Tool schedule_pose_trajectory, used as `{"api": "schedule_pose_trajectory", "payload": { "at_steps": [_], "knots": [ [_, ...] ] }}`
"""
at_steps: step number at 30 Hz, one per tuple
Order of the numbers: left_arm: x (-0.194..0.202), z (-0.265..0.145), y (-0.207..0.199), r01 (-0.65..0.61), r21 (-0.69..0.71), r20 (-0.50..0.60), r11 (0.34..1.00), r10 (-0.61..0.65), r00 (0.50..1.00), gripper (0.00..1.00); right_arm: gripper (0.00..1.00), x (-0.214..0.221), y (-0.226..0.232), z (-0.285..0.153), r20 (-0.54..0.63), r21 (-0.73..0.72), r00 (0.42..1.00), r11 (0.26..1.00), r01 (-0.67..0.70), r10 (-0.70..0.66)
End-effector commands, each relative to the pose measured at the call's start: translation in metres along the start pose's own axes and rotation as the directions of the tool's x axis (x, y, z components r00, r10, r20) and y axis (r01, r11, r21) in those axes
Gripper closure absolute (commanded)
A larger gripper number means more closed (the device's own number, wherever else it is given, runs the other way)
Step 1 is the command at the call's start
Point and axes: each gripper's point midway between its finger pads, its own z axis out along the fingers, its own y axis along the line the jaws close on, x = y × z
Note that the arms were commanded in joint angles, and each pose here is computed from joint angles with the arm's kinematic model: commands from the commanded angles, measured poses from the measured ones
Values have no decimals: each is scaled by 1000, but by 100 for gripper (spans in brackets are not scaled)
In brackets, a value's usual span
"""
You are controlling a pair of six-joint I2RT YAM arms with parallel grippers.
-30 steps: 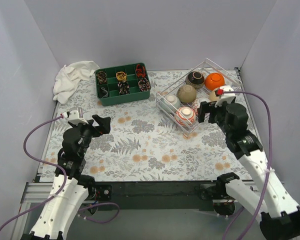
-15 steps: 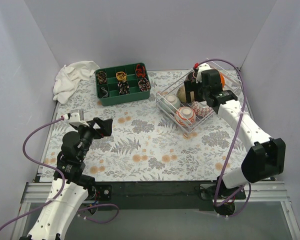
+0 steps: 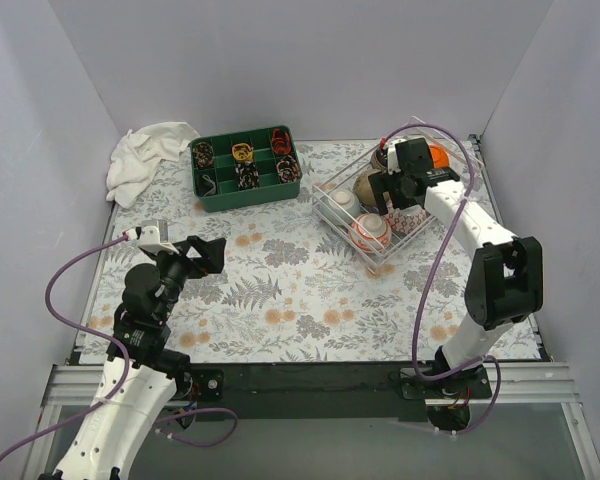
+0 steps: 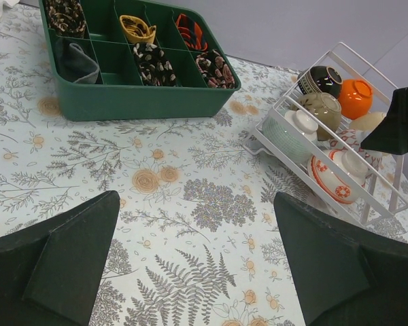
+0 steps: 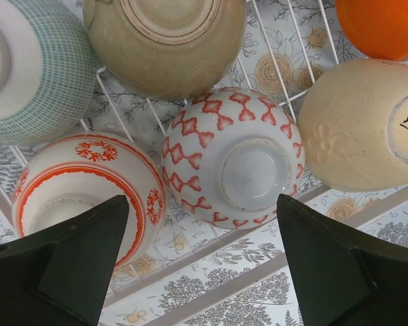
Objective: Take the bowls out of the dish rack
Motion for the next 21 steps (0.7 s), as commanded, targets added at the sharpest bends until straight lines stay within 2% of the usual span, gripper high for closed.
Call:
{"api": "schedule_pose_trajectory", "payload": {
  "at_steps": [1,12,15,21],
  "knots": [
    [3,0,1,-17,-4,-9,1000,17,1000,2,1,3,-10,8,-42,51,997,996,69,-67],
    [6,2,2,-23,-5,-24,1000,23,999,2,1,12,-38,35,-99,186,992,978,92,-74],
    [8,4,3,-27,-8,-37,1000,27,999,2,1,6,-45,37,-76,222,995,972,76,-60],
    [13,7,5,-31,-18,-56,999,30,998,2,1,-23,-33,15,59,155,996,987,50,-60]
  ]
}}
